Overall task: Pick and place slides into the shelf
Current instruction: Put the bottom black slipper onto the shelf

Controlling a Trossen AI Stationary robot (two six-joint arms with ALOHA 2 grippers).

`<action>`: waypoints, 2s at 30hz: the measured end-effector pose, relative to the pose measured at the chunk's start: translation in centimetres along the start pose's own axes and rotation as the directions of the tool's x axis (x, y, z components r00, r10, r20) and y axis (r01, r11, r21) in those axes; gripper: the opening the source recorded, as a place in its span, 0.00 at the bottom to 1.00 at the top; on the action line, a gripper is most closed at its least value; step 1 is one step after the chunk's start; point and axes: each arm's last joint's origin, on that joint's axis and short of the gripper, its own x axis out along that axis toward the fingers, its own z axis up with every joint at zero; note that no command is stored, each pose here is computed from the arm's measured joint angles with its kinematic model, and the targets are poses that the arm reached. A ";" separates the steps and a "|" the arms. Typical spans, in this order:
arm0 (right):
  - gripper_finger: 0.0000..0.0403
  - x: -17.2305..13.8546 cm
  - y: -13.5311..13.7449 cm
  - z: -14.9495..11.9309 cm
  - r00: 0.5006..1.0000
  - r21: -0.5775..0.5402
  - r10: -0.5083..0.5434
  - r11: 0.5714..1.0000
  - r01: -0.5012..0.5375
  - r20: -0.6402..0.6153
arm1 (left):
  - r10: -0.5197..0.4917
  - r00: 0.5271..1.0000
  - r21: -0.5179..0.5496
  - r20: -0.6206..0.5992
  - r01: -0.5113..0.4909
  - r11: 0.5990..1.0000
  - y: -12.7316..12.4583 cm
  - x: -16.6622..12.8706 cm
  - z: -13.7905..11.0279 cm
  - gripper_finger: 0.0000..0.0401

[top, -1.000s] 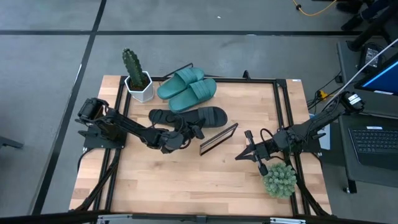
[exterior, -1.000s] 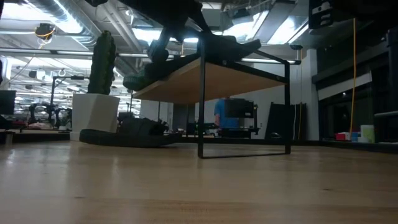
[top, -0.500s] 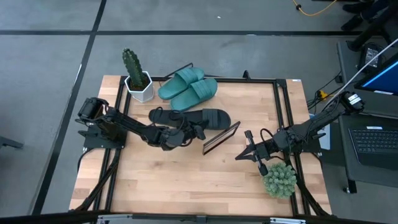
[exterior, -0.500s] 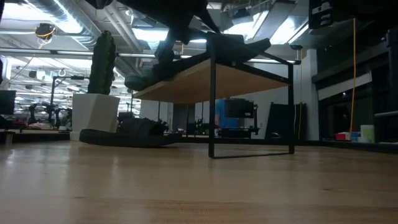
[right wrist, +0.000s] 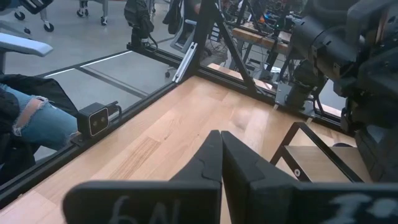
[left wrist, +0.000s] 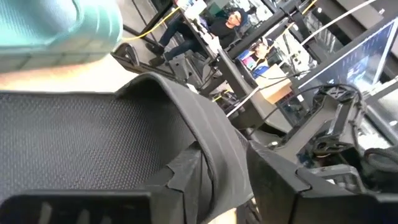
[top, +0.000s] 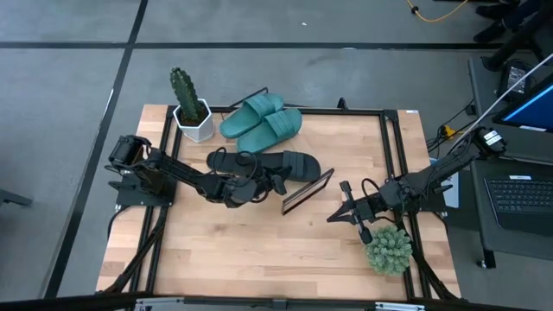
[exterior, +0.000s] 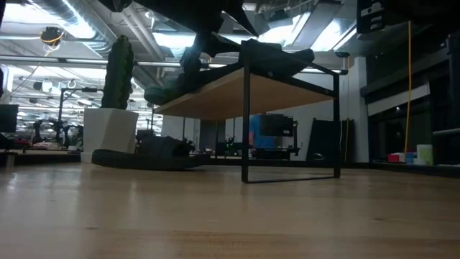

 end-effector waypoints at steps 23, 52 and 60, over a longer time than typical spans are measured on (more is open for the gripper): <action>0.01 0.0 0.0 0.2 1.000 0.029 -0.001 1.000 0.001 0.015 | 0.031 0.999 0.262 0.022 -0.035 0.964 -0.4 -0.8 1.4 0.30; 0.01 0.0 0.0 0.3 0.999 0.033 0.007 0.999 -0.008 0.033 | 0.115 0.993 0.416 0.003 -0.106 0.903 0.4 -1.3 0.8 0.30; 0.01 0.0 0.0 0.3 0.999 0.038 0.007 0.999 -0.009 0.033 | 0.116 0.992 0.504 0.046 -0.124 0.855 -0.2 -2.5 1.2 0.30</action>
